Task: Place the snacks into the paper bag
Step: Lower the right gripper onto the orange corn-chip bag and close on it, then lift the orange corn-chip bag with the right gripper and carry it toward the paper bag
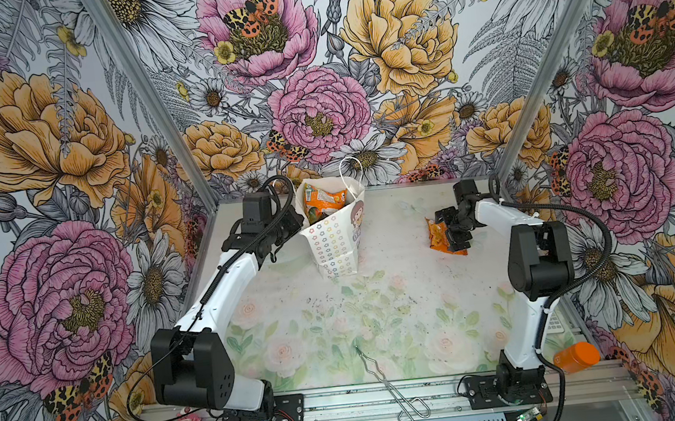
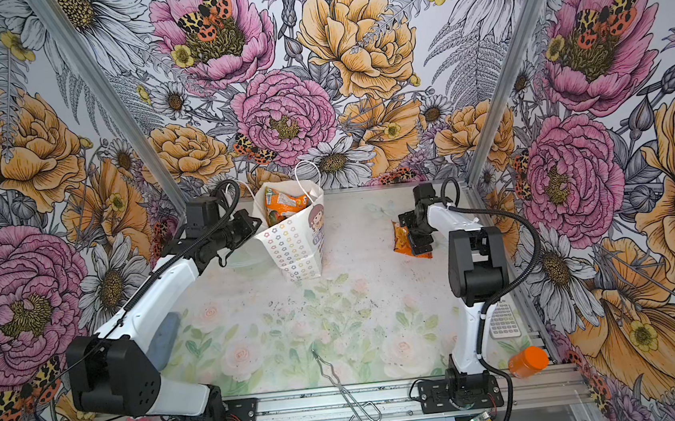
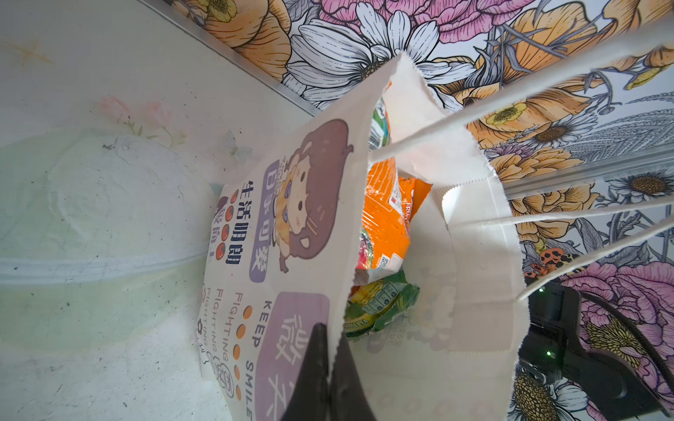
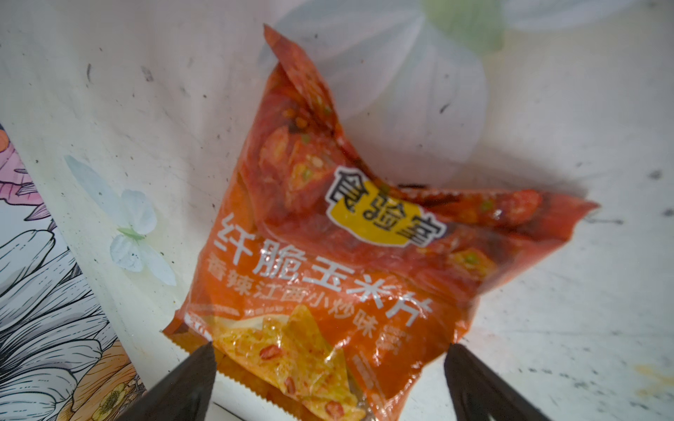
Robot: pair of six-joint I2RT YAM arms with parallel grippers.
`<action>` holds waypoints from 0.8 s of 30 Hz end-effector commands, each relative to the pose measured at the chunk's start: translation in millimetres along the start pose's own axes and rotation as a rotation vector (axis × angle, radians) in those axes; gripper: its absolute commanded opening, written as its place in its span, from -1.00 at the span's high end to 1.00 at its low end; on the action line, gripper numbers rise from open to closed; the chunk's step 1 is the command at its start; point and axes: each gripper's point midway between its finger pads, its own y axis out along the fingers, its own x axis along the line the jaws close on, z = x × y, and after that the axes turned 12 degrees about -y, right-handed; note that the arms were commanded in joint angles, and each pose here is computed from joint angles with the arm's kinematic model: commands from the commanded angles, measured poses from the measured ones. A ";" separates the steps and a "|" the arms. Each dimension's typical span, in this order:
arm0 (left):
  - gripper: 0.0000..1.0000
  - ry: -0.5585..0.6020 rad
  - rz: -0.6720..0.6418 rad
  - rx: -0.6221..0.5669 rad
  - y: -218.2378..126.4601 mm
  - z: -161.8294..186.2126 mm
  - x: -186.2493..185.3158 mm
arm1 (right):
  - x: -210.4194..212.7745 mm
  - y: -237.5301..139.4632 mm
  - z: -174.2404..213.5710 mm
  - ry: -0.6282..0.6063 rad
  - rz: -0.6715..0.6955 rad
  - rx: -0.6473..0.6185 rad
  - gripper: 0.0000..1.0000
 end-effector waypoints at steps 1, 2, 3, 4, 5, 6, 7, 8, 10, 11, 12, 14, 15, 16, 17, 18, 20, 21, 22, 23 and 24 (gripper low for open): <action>1.00 -0.007 0.043 -0.015 -5.1 -5.5 -7.7 | 3.1 -5.0 8.1 -0.010 -0.012 0.012 -1.00; 1.00 -0.007 0.042 -0.014 -4.7 -5.1 -7.4 | 3.1 -3.8 9.0 -0.010 -0.011 0.016 -1.00; 1.00 -0.009 0.041 -0.015 -4.4 -5.7 -6.8 | 3.4 -2.4 9.8 -0.013 -0.008 0.017 -1.00; 1.00 -0.007 0.041 -0.013 -4.1 -5.0 -7.0 | 3.8 -0.9 10.5 -0.016 -0.007 0.020 -1.00; 1.00 -0.009 0.041 -0.014 -3.9 -5.5 -7.0 | 3.7 1.1 10.8 -0.018 -0.003 0.022 -1.00; 1.00 -0.010 0.039 -0.012 -3.8 -5.2 -6.3 | 2.8 4.3 10.7 -0.018 0.003 0.026 -1.00; 1.00 -0.009 0.040 -0.012 -3.6 -4.7 -6.6 | 1.4 7.5 10.2 -0.020 0.010 0.027 -1.00; 1.00 -0.010 0.039 -0.014 -3.9 -5.7 -6.0 | 0.3 10.8 9.9 -0.023 0.017 0.029 -1.00; 1.00 -0.007 0.039 -0.013 -4.0 -4.9 -6.5 | -4.1 19.2 9.6 -0.024 0.034 0.040 -1.00; 1.00 -0.008 0.038 -0.014 -4.1 -5.4 -5.9 | -7.2 23.3 9.8 -0.022 0.044 0.047 -1.00; 1.00 -0.009 0.038 -0.018 -4.7 -6.6 -5.5 | -9.7 27.4 10.2 -0.022 0.053 0.053 -1.00; 1.00 -0.009 0.038 -0.018 -4.7 -6.4 -5.9 | -13.2 35.1 12.0 -0.025 0.066 0.070 -1.00; 1.00 -0.010 0.038 -0.017 -4.5 -6.6 -5.5 | -15.3 38.3 12.5 -0.029 0.074 0.075 -1.00; 1.00 -0.010 0.036 -0.017 -4.4 -6.8 -4.8 | -17.3 41.4 12.9 -0.032 0.080 0.081 -1.00; 1.00 -0.009 0.038 -0.017 -4.4 -6.4 -5.6 | -19.3 44.2 12.9 -0.036 0.087 0.083 -1.00; 1.00 -0.010 0.036 -0.017 -4.2 -6.4 -4.9 | -20.7 46.3 12.3 -0.041 0.092 0.084 -1.00; 1.00 -0.011 0.036 -0.015 -4.0 -5.9 -4.4 | -22.5 49.2 10.3 -0.058 0.101 0.078 -0.96; 1.00 -0.011 0.037 -0.016 -4.5 -6.0 -5.0 | -23.6 49.8 9.1 -0.071 0.106 0.073 -0.92; 1.00 -0.012 0.036 -0.018 -4.7 -6.6 -4.7 | -24.8 50.7 8.2 -0.082 0.111 0.068 -0.89; 1.00 -0.012 0.037 -0.019 -5.1 -6.7 -4.6 | -25.1 50.1 7.4 -0.094 0.113 0.064 -0.83; 1.00 -0.012 0.036 -0.017 -4.9 -6.1 -4.7 | -26.1 50.1 7.0 -0.104 0.116 0.061 -0.76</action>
